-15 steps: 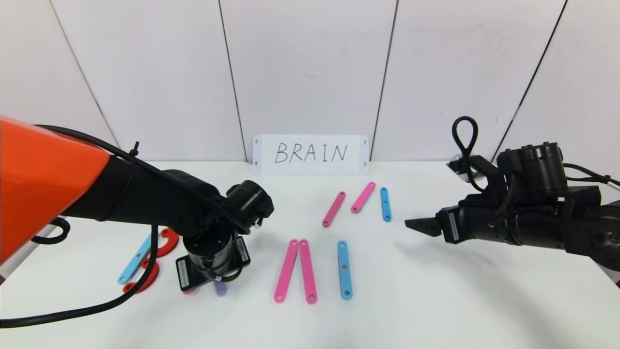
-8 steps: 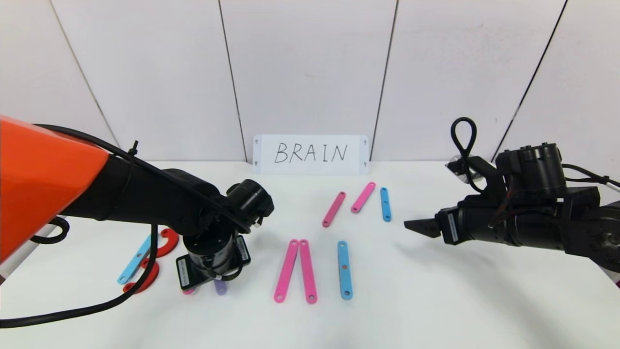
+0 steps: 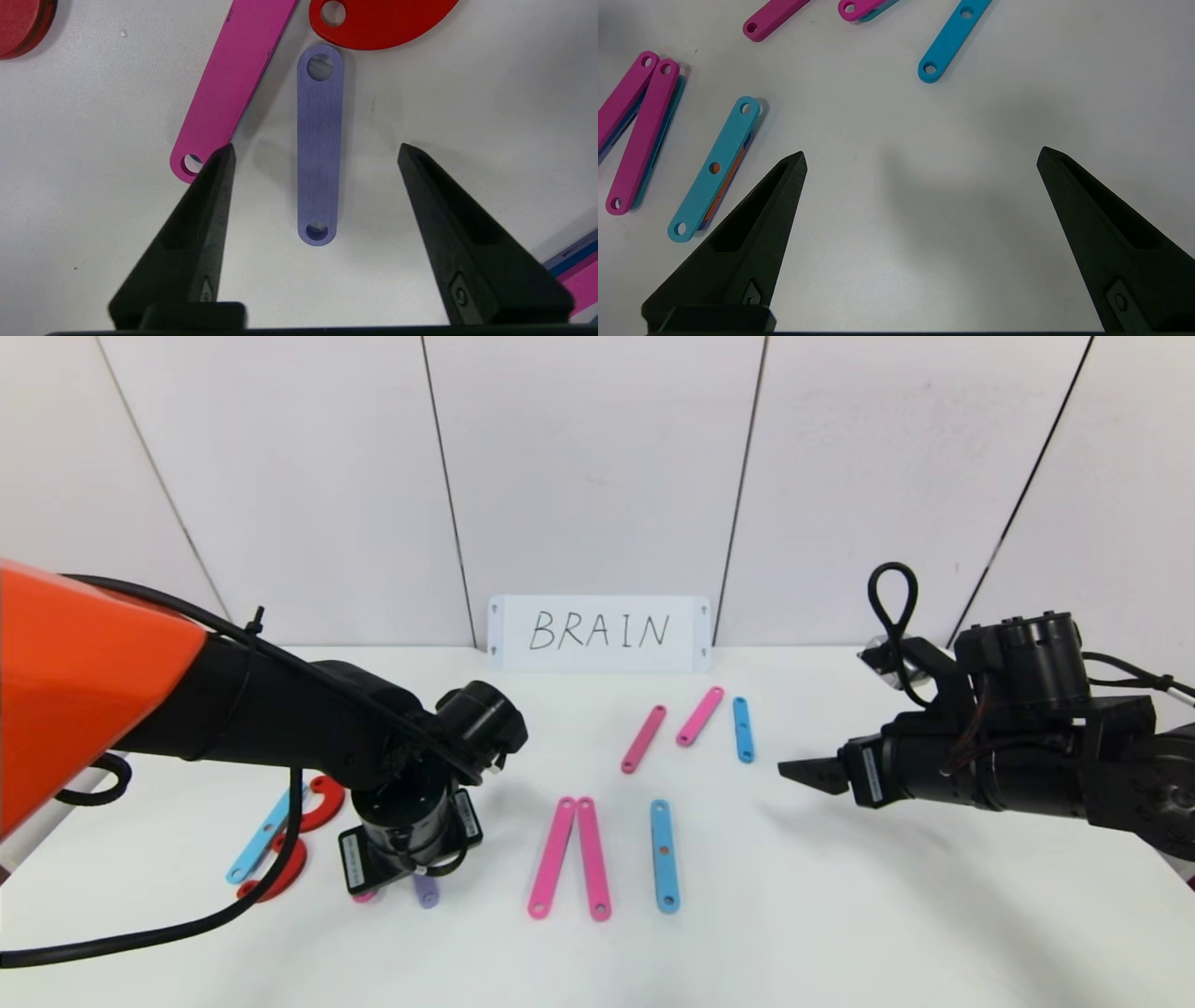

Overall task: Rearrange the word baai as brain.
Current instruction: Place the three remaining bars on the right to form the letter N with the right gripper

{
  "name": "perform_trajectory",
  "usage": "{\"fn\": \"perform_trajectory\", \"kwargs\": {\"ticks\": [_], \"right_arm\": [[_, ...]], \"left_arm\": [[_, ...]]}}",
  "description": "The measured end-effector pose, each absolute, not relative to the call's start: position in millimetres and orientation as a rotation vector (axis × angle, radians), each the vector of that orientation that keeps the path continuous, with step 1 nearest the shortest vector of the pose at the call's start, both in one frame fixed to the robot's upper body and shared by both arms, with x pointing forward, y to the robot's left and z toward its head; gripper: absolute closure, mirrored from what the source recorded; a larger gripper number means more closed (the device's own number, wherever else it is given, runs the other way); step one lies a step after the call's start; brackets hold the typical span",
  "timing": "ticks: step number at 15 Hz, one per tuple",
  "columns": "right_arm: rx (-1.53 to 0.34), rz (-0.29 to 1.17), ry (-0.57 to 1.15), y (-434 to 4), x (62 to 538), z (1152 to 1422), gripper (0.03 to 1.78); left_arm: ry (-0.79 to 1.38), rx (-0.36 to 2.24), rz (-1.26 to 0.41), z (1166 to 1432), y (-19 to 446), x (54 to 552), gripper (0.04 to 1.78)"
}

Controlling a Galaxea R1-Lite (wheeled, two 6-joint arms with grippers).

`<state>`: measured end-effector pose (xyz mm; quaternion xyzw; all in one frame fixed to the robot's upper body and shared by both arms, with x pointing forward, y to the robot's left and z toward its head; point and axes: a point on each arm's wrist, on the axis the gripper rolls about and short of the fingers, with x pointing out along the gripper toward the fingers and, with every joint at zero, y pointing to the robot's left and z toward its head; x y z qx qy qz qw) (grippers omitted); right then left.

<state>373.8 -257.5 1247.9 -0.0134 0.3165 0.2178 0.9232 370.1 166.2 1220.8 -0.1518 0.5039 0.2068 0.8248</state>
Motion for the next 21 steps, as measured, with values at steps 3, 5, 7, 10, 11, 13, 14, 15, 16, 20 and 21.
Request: {"fn": "perform_trajectory", "kwargs": {"ticks": [3,5,7,10,11,13,14,15,16,20,21], "right_arm": [[-0.028,0.447,0.650,-258,374,1248,0.08],[-0.028,0.447,0.649,-258,374,1248,0.08],[-0.028,0.447,0.651,-258,373,1247,0.08],[-0.029,0.446,0.652,-257,373,1247,0.08],[-0.028,0.447,0.652,-257,373,1247,0.08],[-0.029,0.447,0.650,-257,373,1248,0.08],[-0.027,0.448,0.646,-257,374,1249,0.08],[-0.026,0.447,0.641,-257,373,1250,0.08],[-0.028,0.439,0.633,-257,373,1252,0.08],[-0.071,0.410,0.606,-247,367,1262,0.08],[-0.075,0.418,0.600,-244,366,1265,0.08]], "left_arm": [[1.072,-0.328,0.432,1222,165,370,0.17],[1.070,-0.332,0.426,1224,165,370,0.08],[1.066,-0.335,0.420,1226,164,370,0.08],[1.057,-0.339,0.409,1231,164,370,0.08],[1.050,-0.344,0.402,1235,165,369,0.08],[1.045,-0.346,0.365,1245,167,366,0.08],[1.048,-0.335,0.327,1251,169,364,0.08],[1.059,-0.327,0.278,1258,173,361,0.08],[1.070,-0.327,0.226,1266,179,361,0.08],[1.032,-0.286,-0.003,1299,218,365,0.08],[1.006,-0.270,-0.059,1307,228,365,0.08]]}}
